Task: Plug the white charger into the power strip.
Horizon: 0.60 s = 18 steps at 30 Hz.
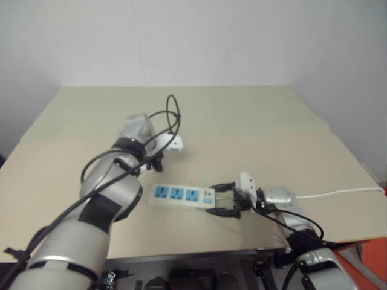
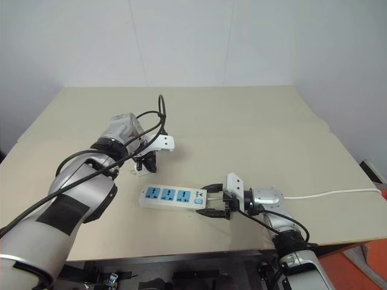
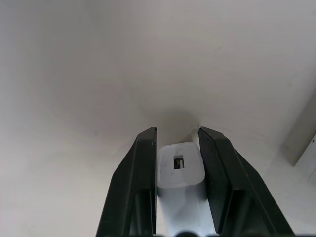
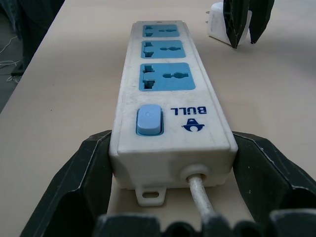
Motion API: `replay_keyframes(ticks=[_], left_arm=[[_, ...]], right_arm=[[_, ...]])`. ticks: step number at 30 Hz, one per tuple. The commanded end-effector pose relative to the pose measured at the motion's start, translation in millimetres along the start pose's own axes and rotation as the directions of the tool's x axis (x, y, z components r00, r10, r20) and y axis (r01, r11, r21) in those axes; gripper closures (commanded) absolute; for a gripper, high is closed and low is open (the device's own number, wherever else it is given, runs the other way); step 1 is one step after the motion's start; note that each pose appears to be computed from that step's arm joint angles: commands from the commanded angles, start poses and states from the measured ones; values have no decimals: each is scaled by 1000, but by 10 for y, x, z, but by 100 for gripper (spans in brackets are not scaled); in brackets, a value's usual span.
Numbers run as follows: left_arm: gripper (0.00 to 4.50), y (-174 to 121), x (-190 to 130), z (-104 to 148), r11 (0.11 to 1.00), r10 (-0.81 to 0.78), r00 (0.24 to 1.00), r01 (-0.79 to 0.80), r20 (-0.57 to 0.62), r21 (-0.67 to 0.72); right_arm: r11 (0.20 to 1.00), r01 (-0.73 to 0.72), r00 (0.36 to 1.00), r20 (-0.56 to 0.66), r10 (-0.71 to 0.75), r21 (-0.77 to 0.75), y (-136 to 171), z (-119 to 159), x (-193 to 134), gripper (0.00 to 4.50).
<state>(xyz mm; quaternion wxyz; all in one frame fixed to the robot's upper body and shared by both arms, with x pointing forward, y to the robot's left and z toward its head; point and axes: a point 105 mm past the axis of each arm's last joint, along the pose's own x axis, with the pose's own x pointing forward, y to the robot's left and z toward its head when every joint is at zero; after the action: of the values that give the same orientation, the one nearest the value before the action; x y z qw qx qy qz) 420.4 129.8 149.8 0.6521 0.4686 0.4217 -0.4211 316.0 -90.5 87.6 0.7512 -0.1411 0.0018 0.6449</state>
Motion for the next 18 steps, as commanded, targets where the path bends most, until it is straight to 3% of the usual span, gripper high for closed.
replay_keyframes(ticks=[1,4,6,10,11,14,18], left_arm=[[351,125,-260,206,998,62,991,-65,117,23],[351,225,-581,434,993,109,949,-116,297,6],[351,283,-833,620,989,143,875,-139,462,-42],[351,253,-1420,903,995,93,513,-75,854,-64],[351,213,-1534,931,997,65,379,-59,923,-46],[351,127,-1635,916,995,57,88,-82,995,-50],[351,-93,-1372,841,999,37,-19,-34,999,-37]], right_arm=[[999,-18,998,-56,20,37,72,-138,18,108],[999,-18,998,-57,20,37,78,-138,8,108],[999,-21,998,-55,23,37,85,-137,2,108],[999,-33,998,-49,35,41,106,-132,-11,108],[998,-36,998,-50,38,42,111,-134,-11,108],[998,-38,998,-49,40,44,112,-129,3,108],[999,-23,999,-45,25,38,90,-113,13,108]])
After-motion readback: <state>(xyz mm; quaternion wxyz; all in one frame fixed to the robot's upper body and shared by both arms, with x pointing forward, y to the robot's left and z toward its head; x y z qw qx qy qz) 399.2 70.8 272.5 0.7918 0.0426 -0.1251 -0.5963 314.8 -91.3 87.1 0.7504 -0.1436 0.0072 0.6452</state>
